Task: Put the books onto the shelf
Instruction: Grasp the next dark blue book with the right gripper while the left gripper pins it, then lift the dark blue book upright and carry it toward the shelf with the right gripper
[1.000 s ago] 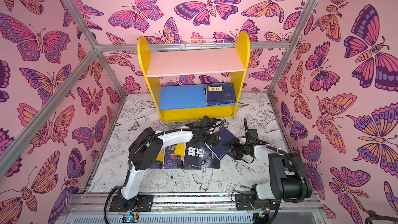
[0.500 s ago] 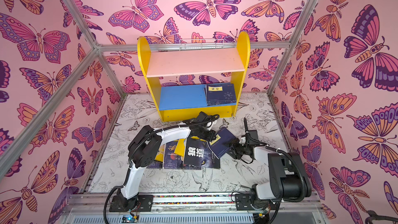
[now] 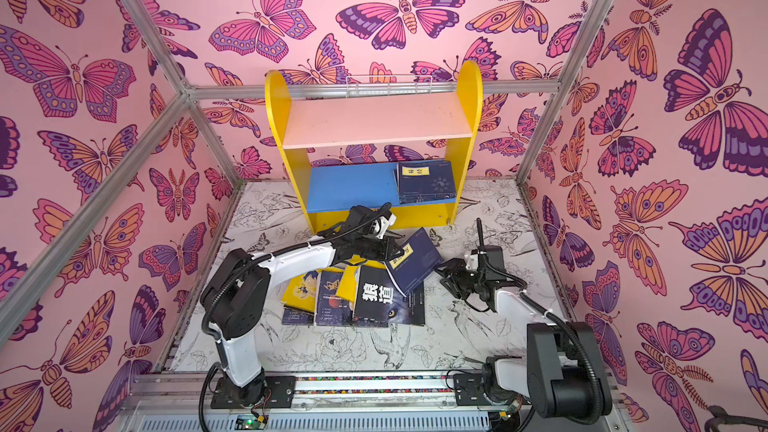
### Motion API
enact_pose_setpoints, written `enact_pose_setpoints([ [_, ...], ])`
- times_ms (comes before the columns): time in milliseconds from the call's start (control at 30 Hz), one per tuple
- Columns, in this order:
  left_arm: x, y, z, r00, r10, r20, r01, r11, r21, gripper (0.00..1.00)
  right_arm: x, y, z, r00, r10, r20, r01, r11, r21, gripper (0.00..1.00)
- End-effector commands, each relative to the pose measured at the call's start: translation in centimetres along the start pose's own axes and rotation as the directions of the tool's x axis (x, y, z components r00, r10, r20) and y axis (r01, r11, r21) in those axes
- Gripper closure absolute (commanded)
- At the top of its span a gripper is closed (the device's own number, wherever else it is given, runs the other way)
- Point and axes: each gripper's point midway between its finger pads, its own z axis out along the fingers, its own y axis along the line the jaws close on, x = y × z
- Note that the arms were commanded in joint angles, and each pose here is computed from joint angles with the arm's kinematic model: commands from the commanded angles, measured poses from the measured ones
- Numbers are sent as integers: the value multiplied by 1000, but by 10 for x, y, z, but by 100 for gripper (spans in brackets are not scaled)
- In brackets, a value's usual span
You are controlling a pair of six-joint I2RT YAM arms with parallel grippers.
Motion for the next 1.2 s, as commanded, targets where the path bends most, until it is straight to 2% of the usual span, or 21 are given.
enact_pose_setpoints([
  [0,-6,-31,-9,999,1,37,-5,992,128,100,-6,37,-9,997,-77,26,80,991,-110,46],
  [333,-30,-50,-30,989,-63,134,27,966,258,100,5,67,-14,987,-154,35,158,967,-199,49],
  [533,-42,-57,-50,982,-49,184,-2,964,265,100,7,62,-5,989,-144,25,146,971,-191,49],
  [767,-42,-59,-55,980,-46,191,-7,964,267,100,10,69,-1,986,-163,19,163,965,-207,51],
  [933,-42,-58,-53,980,-57,189,3,962,272,100,8,86,-5,982,-185,48,191,946,-260,60],
  [1167,-39,-51,-46,982,-74,174,26,965,262,100,14,124,-16,974,-209,87,226,891,-393,76],
])
